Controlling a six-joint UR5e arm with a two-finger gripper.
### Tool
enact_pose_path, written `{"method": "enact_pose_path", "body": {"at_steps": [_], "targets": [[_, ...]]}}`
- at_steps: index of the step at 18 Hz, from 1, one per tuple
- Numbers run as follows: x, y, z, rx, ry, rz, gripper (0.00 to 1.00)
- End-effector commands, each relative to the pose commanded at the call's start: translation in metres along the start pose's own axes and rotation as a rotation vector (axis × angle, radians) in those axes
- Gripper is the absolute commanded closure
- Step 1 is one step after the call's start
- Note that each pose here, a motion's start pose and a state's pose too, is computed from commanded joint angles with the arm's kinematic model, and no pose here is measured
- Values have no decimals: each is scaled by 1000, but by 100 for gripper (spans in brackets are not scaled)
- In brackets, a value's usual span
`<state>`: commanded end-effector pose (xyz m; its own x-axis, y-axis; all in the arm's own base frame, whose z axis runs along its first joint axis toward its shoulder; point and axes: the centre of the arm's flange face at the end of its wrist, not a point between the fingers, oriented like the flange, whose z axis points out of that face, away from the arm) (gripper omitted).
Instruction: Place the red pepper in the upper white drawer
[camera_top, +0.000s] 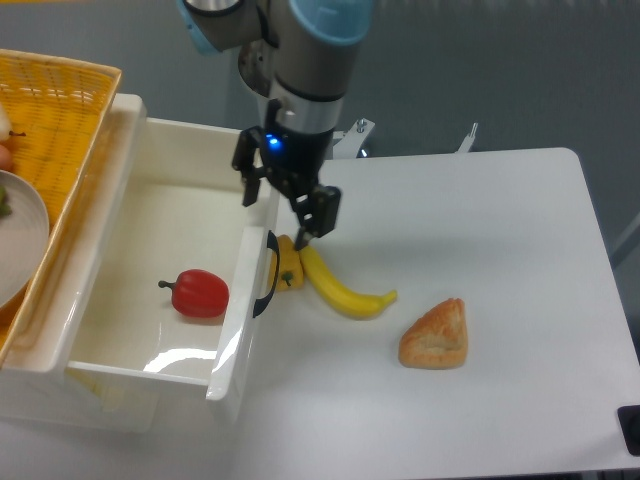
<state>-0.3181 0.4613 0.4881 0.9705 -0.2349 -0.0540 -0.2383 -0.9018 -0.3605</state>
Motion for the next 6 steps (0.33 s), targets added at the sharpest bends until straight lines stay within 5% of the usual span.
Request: {"method": "enact_pose_path", "body": {"at_steps": [6], "targets": [[-9,5,10,-57,-26,0,0]]}}
